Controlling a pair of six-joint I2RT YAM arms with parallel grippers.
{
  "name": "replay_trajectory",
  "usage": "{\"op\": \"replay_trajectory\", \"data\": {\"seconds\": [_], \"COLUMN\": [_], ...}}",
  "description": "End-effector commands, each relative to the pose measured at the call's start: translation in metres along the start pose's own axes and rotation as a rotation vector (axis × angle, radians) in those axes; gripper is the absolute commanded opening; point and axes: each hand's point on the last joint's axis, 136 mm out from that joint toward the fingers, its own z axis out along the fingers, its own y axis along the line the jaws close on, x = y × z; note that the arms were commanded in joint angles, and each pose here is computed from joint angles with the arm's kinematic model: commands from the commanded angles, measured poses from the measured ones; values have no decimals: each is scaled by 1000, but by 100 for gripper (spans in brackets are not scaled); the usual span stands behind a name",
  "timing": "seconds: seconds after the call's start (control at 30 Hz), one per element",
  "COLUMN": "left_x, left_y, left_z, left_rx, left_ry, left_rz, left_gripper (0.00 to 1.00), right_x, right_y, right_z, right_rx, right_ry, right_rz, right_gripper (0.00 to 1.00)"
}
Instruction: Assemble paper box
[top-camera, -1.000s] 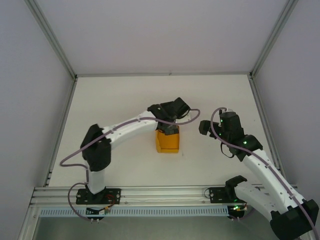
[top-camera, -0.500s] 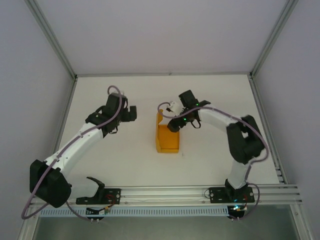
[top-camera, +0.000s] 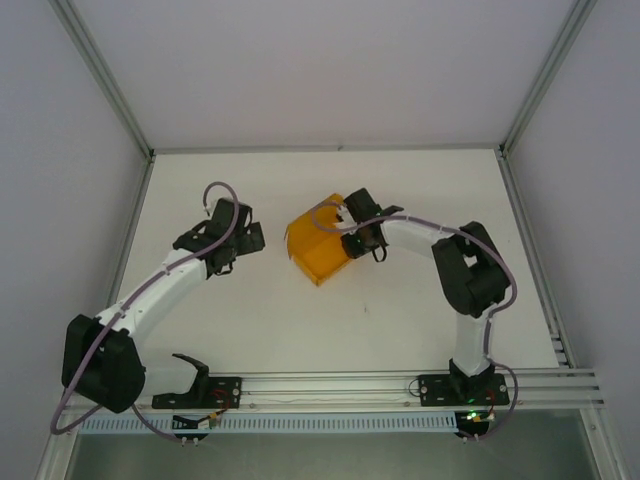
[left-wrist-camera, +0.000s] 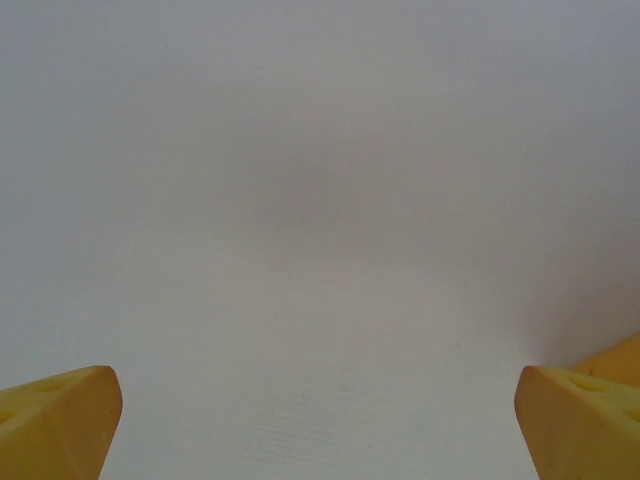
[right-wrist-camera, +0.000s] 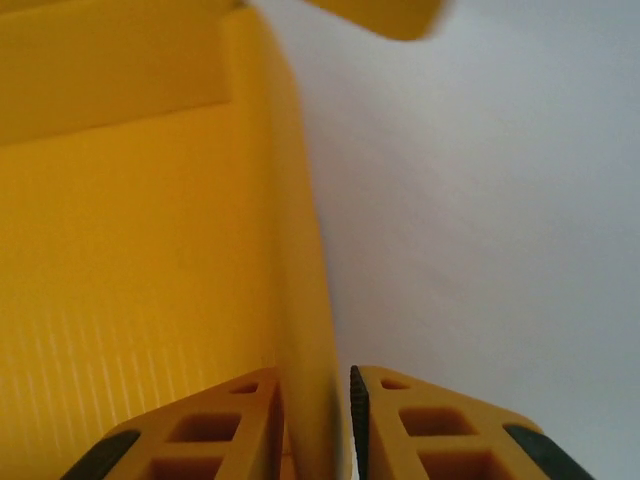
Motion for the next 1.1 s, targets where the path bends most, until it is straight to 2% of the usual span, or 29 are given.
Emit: {"op": "replay_trajectory", "data": {"seconds": [0.0, 0.07, 0.2, 0.3, 0.4, 0.47, 0.53, 0.6, 0.67, 0.9, 0.97, 1.07], "left_x": [-14, -12, -10, -6, -5, -5, -6, -6, -2, 14, 14, 15], "left_y": [-10, -18, -33, -50, -72, -92, -110, -128, -145, -182, -185, -184], "left_z": [4, 7, 9, 5, -8, -23, -33, -38, -36, -19, -13, -2], "left_rx": [24, 66, 148, 257, 404, 530, 629, 699, 713, 670, 644, 579], "left_ry": [-16, -7, -7, -4, -6, -21, -27, -9, 26, 127, 146, 176], "left_rz": [-36, -36, -24, 21, 111, 188, 262, 332, 401, 635, 674, 709], "left_gripper": [100, 100, 100, 100, 100, 100, 100, 100, 100, 86, 80, 68], "right_x": [31, 54, 76, 74, 58, 47, 37, 28, 19, -24, -33, -40], "right_y": [-18, -15, 5, 6, -2, -8, -8, -13, -18, -32, -35, -36], "right_z": [-19, -25, -38, -49, -77, -100, -119, -136, -147, -144, -135, -121], "right_rx": [167, 236, 281, 297, 319, 321, 288, 277, 265, 167, 144, 99], "right_ry": [-5, 8, 42, 19, -57, -121, -180, -247, -297, -336, -325, -293], "right_rz": [414, 523, 570, 595, 583, 547, 479, 408, 329, 96, 48, 43], "right_gripper": [25, 25, 28, 35, 41, 49, 66, 78, 85, 83, 74, 66]}}
